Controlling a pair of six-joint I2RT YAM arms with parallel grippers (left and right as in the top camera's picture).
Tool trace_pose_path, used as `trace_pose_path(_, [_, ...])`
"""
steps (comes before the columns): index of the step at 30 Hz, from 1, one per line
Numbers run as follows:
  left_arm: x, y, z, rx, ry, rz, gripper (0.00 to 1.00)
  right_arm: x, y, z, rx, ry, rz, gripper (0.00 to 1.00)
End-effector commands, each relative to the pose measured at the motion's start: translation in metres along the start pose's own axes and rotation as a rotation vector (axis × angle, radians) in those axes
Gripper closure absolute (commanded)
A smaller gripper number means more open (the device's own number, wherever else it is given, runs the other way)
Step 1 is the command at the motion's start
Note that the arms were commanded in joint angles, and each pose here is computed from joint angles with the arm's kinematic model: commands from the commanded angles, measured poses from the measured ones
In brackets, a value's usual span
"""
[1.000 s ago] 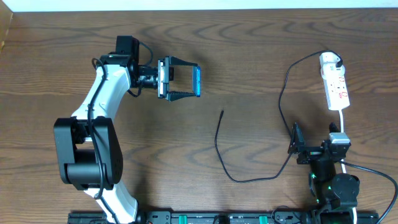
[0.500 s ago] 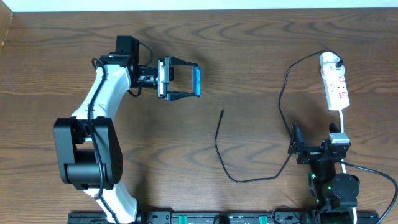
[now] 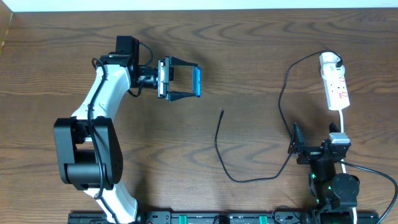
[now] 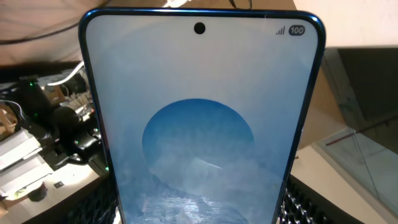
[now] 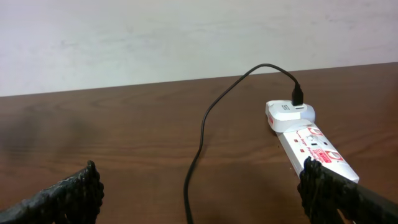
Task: Plug charger to phone and switch on socket
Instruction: 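Hold the phone raised in the left gripper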
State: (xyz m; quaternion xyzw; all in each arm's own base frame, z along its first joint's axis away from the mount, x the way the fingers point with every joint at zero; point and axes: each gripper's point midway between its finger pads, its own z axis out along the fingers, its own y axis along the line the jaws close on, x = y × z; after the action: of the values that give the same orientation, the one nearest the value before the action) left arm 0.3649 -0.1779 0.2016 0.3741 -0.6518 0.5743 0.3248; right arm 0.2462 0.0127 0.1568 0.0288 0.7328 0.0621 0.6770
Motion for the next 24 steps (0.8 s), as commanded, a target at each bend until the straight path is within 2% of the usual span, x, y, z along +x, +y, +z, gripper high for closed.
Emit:
trace_pose_path(1, [0.008,-0.006,-0.003,0.003,-0.021,0.038,0.93,0.0,0.0,0.0,0.001,-0.001,0.01,0.01])
trace_pose_path(16, [-0.027,0.001,-0.008,-0.056,-0.226,0.085,0.93,0.0,0.0,0.0,0.001,-0.001,0.01,0.01])
trace_pose_path(24, [-0.035,-0.019,-0.009,-0.027,-0.259,0.229,0.93,0.0,0.0,0.0,0.001,-0.001,0.01,0.01])
